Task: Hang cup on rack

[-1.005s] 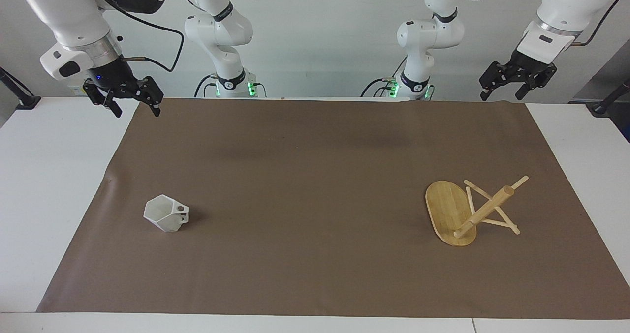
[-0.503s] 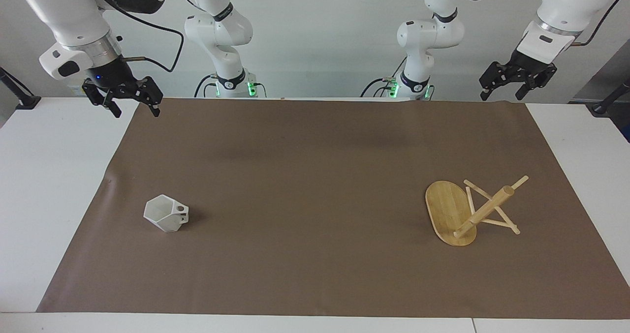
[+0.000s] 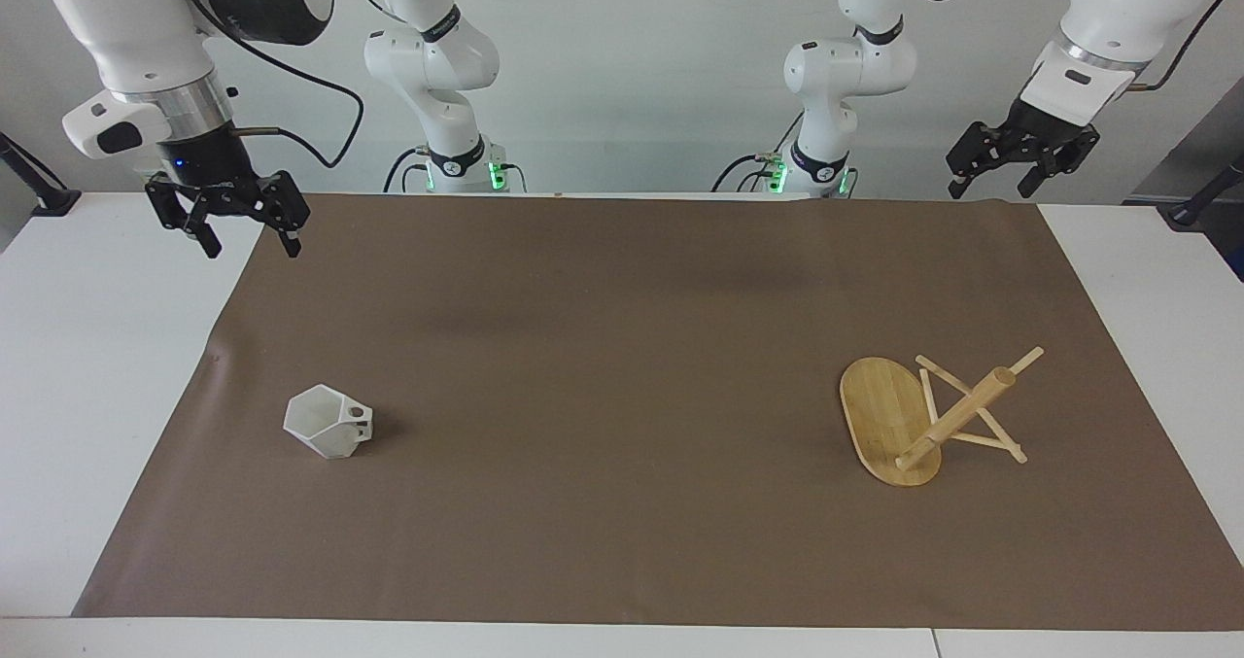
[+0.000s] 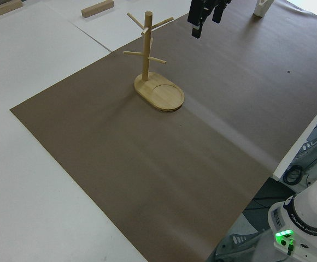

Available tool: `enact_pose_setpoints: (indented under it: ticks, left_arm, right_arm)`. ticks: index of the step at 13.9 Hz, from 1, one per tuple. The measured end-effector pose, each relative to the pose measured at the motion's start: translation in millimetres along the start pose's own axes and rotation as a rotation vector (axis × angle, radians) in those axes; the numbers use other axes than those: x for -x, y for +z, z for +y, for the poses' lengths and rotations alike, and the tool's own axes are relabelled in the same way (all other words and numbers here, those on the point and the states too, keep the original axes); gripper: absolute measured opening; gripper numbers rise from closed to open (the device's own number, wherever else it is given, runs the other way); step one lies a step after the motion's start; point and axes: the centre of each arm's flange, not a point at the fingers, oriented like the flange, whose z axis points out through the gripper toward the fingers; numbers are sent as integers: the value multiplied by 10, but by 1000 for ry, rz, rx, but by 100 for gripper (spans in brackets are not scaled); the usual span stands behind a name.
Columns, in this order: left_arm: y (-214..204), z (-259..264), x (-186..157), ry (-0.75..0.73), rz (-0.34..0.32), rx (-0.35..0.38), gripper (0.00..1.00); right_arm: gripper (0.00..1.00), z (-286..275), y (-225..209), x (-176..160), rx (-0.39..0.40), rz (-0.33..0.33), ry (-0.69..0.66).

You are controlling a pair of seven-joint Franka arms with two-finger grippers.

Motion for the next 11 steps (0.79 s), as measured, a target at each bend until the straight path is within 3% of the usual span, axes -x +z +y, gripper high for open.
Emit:
enact_pose_setpoints:
  ticks: [5,11]
  left_arm:
    - [0,0,0,0,0,0,100]
    - [0,0,0,0,0,0,100]
  right_arm:
    - [100,9,475,-63,8,39,-2]
    - [100,138,1419,-303,33,56,-90]
